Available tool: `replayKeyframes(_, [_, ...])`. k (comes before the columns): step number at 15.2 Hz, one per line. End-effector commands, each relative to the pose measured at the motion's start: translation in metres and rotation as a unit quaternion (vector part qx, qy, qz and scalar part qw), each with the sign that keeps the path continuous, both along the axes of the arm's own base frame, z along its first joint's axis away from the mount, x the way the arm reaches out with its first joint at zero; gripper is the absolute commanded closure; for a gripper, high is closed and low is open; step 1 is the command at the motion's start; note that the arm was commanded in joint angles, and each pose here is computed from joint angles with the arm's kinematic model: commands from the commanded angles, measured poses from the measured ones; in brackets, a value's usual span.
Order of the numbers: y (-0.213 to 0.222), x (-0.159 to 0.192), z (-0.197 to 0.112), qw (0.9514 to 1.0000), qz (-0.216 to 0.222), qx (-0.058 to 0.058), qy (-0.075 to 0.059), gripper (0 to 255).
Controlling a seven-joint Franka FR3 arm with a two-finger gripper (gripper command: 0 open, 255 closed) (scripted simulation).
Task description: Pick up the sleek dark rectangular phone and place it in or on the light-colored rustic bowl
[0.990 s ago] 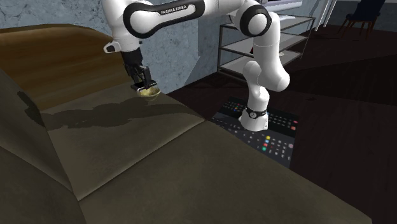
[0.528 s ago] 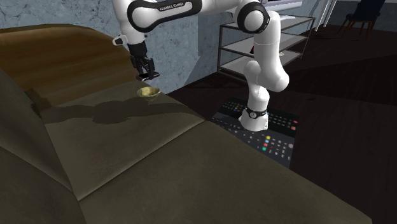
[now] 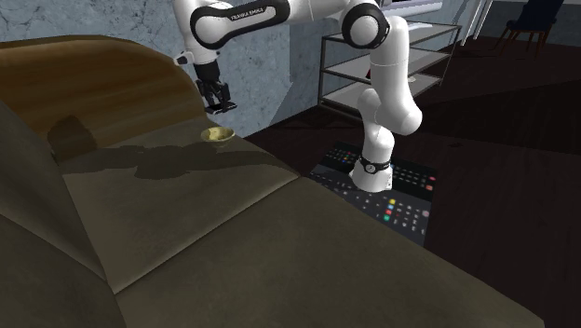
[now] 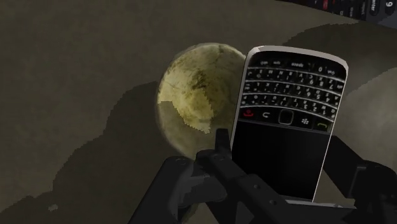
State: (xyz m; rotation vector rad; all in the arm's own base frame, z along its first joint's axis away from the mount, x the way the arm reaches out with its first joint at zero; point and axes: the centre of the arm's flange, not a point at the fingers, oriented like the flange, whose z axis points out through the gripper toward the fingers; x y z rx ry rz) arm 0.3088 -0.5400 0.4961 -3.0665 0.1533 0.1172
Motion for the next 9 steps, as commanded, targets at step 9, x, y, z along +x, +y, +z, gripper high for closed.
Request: replayKeyframes(9, [-0.001,0.0,-0.052,1.0,0.0,0.0,0.0,255])
